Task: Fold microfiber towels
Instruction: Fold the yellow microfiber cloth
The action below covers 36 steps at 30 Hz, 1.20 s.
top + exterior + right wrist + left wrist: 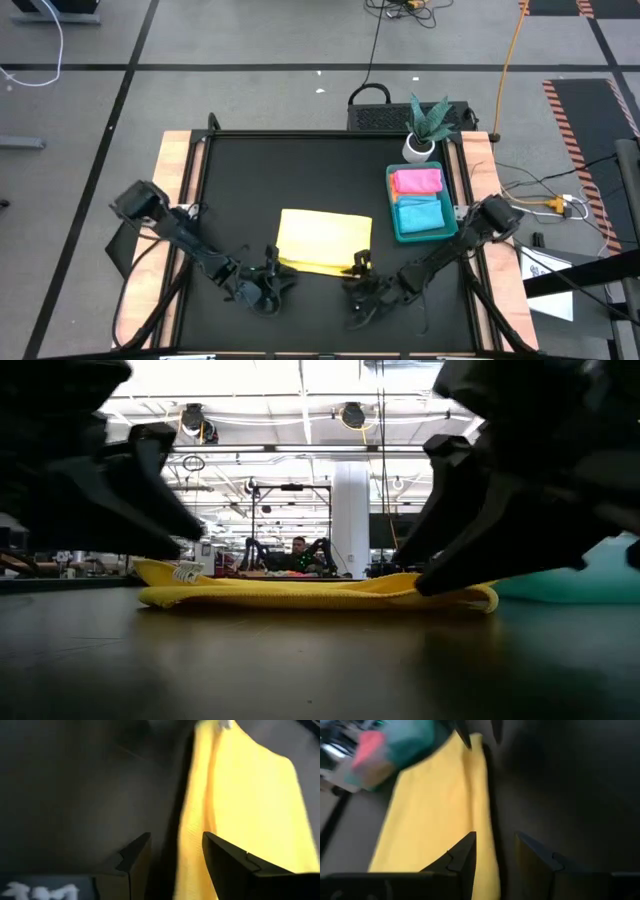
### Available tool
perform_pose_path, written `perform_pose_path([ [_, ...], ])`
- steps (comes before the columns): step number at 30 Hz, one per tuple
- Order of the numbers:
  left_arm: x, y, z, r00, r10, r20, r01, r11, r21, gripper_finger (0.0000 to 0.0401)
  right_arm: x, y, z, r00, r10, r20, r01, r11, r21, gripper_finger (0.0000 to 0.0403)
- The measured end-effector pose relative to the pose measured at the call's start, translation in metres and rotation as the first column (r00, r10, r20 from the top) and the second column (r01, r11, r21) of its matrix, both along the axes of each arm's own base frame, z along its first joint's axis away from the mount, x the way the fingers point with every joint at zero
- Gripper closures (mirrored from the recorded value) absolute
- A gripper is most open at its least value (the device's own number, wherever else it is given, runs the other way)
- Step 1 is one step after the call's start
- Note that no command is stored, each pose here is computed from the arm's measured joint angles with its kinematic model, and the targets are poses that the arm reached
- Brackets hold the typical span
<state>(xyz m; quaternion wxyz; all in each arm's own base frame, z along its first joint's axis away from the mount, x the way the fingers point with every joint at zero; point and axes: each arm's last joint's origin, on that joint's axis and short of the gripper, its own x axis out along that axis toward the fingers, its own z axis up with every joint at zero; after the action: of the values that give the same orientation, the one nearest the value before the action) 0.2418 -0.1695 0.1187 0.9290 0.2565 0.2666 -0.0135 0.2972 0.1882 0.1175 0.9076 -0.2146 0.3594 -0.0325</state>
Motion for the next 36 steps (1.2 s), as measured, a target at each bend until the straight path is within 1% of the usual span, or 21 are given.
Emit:
perform_pose_path([
  [3,0.019,-0.001,-0.005,0.999,0.02,0.031,-0.021,1.0,0.011,0.027,0.005,-0.003,-0.003,0.997,-0.056,-0.057,0.052,0.997,-0.065,0.0234],
  [7,0.042,0.004,-0.013,0.997,0.07,0.025,-0.071,0.997,0.012,0.027,0.006,-0.01,-0.004,0.987,-0.112,-0.115,0.103,0.991,-0.088,0.0234],
  [11,0.055,0.015,-0.024,0.991,0.137,0.0,-0.137,0.991,-0.001,0.027,0.001,-0.017,-0.004,0.973,-0.162,-0.164,0.144,0.983,-0.114,0.0234],
  [13,0.057,0.021,-0.026,0.986,0.168,-0.021,-0.169,0.985,-0.021,0.027,-0.003,-0.019,-0.005,0.964,-0.19,-0.188,0.166,0.977,-0.135,0.0234],
  [16,0.058,0.027,-0.03,0.976,0.207,-0.065,-0.213,0.973,-0.091,0.027,-0.009,-0.023,-0.006,0.945,-0.251,-0.209,0.22,0.963,-0.158,0.0234],
  [18,0.057,0.028,-0.031,0.973,0.219,-0.076,-0.227,0.968,-0.108,0.027,-0.014,-0.024,-0.007,0.933,-0.291,-0.21,0.257,0.95,-0.175,0.0234],
  [22,0.057,0.028,-0.031,0.974,0.211,-0.082,-0.219,0.969,-0.113,0.027,-0.022,-0.028,-0.007,0.9,-0.383,-0.206,0.347,0.918,-0.192,0.0234],
  [27,0.056,0.028,-0.032,0.974,0.211,-0.086,-0.22,0.969,-0.114,0.027,-0.034,-0.036,-0.007,0.841,-0.496,-0.218,0.451,0.864,-0.223,0.0234],
  [31,0.056,0.028,-0.032,0.972,0.216,-0.088,-0.226,0.966,-0.122,0.027,-0.042,-0.041,-0.007,0.794,-0.561,-0.232,0.507,0.823,-0.257,0.0234],
  [33,0.056,0.028,-0.032,0.972,0.215,-0.089,-0.225,0.967,-0.123,0.027,-0.045,-0.041,-0.006,0.778,-0.576,-0.249,0.518,0.814,-0.264,0.0234],
  [36,0.056,0.028,-0.032,0.973,0.214,-0.09,-0.224,0.967,-0.124,0.027,-0.046,-0.04,-0.007,0.774,-0.572,-0.272,0.514,0.818,-0.258,0.024],
])
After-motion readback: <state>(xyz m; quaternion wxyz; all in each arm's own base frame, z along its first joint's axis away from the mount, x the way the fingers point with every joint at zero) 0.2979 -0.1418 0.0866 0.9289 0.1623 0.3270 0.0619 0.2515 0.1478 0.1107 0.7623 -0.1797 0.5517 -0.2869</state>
